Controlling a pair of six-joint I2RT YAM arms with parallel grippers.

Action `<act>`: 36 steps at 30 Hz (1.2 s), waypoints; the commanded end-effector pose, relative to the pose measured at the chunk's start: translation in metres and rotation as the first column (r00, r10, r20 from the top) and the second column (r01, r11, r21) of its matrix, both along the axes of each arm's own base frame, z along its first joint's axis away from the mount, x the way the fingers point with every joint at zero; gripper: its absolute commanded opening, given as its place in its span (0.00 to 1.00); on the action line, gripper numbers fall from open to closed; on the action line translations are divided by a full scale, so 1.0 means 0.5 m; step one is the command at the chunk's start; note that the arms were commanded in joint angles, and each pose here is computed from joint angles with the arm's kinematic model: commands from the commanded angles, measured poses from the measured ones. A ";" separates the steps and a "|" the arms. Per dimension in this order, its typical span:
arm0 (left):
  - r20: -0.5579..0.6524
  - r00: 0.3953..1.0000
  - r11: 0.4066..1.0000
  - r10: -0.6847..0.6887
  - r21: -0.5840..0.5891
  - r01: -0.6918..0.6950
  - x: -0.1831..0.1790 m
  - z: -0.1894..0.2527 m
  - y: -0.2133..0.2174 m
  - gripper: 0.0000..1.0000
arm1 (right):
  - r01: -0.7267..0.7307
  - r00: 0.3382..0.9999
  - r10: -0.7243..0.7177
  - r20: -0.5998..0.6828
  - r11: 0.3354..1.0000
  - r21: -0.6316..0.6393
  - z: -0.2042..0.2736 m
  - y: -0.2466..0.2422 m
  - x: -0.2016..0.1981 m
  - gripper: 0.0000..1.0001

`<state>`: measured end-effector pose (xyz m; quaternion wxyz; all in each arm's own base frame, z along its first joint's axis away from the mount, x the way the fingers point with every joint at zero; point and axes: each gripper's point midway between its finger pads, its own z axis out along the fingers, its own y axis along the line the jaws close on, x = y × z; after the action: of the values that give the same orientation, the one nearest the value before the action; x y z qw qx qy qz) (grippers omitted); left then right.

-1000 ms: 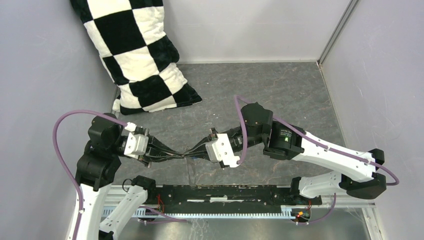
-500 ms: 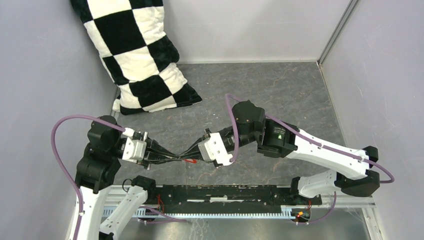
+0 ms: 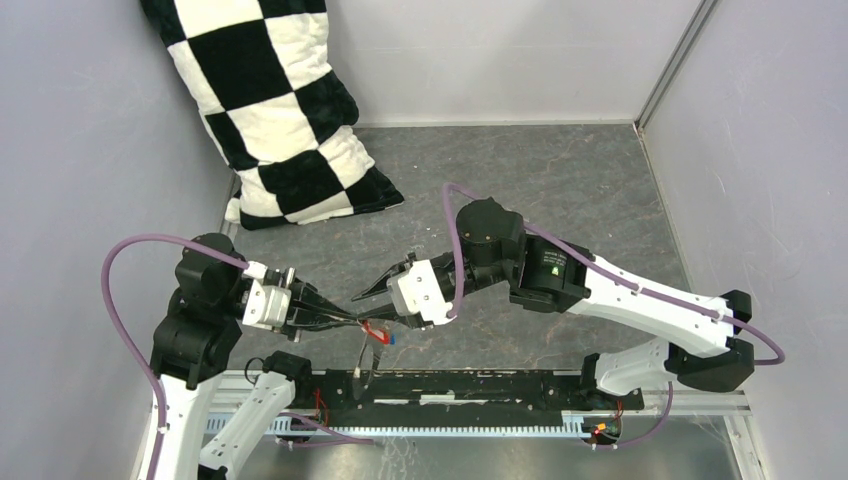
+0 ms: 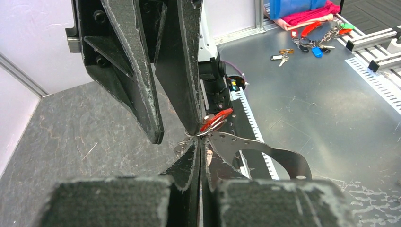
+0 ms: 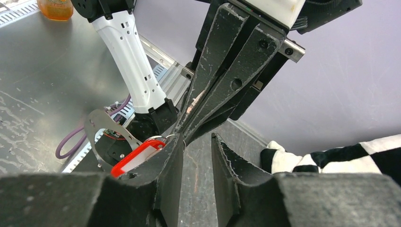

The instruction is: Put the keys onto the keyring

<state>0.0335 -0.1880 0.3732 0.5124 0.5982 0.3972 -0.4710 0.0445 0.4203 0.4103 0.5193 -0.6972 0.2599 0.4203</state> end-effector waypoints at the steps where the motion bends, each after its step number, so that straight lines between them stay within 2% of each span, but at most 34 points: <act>1: 0.068 0.997 0.999 -0.034 -0.022 0.035 -0.012 0.009 0.001 0.02 | 0.024 1.000 -0.024 0.005 0.999 0.037 0.046 -0.001 0.005 0.34; 16: 0.041 0.998 0.998 -0.055 -0.023 0.056 -0.017 0.014 0.001 0.02 | 0.075 0.997 -0.075 -0.003 0.997 0.010 0.036 0.004 0.024 0.31; 25: -0.089 0.994 0.998 -0.060 -0.002 0.060 -0.022 0.000 0.001 0.02 | 0.201 0.980 -0.201 -0.015 0.979 0.025 0.039 -0.002 0.072 0.28; 28: -0.139 0.990 1.000 -0.023 0.018 0.026 -0.006 -0.025 -0.001 0.02 | 0.328 0.944 -0.328 -0.034 0.945 0.005 0.001 -0.025 0.119 0.43; 30: -0.177 0.984 0.999 0.022 0.041 -0.015 0.016 -0.045 -0.005 0.02 | 0.394 0.916 -0.394 -0.071 0.919 -0.022 -0.048 -0.049 0.138 0.49; 32: -0.214 0.976 0.998 0.045 0.059 -0.033 0.033 -0.060 -0.008 0.02 | 0.458 0.880 -0.461 -0.115 0.887 -0.055 -0.101 -0.078 0.148 0.61; 35: -0.240 0.969 0.996 0.065 0.079 -0.047 0.061 -0.076 -0.013 0.02 | 0.573 0.784 -0.589 -0.197 0.808 -0.135 -0.183 -0.133 0.168 0.77; 36: -0.244 0.967 0.995 0.074 0.087 -0.054 0.071 -0.082 -0.015 0.02 | 0.634 0.724 -0.652 -0.224 0.757 -0.156 -0.206 -0.159 0.184 0.79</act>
<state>0.0507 -0.1923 0.3418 0.4655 0.5610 0.4603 -0.5067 0.1104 0.3718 0.3195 0.5366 -0.6256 0.4687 0.3179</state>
